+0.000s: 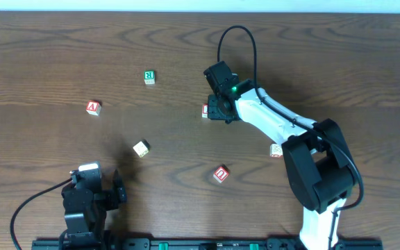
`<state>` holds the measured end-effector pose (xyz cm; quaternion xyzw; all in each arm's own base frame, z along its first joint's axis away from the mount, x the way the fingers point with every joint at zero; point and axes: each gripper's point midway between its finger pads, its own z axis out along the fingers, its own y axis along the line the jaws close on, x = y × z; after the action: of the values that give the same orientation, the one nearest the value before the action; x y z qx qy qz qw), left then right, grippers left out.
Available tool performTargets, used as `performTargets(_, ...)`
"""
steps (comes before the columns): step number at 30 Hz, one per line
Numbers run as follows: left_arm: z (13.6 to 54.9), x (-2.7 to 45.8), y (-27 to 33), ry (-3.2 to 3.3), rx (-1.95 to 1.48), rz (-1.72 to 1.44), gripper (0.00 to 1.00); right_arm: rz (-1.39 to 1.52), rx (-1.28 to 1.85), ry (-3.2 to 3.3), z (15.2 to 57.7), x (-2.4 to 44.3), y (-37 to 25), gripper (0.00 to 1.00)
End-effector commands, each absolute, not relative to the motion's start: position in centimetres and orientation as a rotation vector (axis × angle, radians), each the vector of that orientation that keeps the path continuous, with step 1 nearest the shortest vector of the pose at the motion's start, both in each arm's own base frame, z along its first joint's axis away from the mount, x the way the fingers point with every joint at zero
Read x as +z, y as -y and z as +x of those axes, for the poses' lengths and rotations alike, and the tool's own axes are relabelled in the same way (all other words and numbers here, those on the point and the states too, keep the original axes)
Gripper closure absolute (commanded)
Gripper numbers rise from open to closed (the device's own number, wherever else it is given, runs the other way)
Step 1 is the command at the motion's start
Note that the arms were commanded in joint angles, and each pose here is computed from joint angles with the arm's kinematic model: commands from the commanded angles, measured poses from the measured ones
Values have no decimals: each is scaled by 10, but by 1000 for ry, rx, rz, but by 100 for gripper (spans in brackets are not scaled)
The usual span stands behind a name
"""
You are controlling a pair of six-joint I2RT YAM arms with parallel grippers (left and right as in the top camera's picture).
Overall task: Spell out Ai2
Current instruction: 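Lower the 2 block beside the I block and adjust its position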
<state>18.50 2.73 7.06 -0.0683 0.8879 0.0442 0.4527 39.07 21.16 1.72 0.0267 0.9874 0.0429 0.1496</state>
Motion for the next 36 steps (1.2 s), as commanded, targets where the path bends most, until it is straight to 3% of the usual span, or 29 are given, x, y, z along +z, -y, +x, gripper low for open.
performTargets(1, 181, 61, -28, -2225, 117, -169, 5, 79, 96, -2843, 388, 11, -211, 64)
performTargets(15, 181, 61, -28, -2225, 117, -169, 5, 81, 94, -2829, 394, 13, -208, 58)
performTargets(25, 181, 61, -28, -2225, 117, -169, 5, 18, 26, -2647, 435, 34, -202, 53)
performTargets(27, 181, 61, -28, -2225, 117, -169, 4, 14, 43, -2616, 443, 45, -204, 58)
performTargets(29, 181, 61, -28, -2225, 117, -169, 5, 26, 45, -2612, 446, 60, -202, 70)
performTargets(30, 181, 61, -28, -2225, 117, -169, 5, 46, 40, -2621, 444, 71, -197, 89)
performTargets(31, 181, 61, -28, -2225, 117, -169, 5, 75, 33, -2632, 442, 79, -192, 98)
performTargets(36, 181, 61, -28, -2225, 117, -169, 5, 184, 53, -2700, 429, 97, -160, 99)
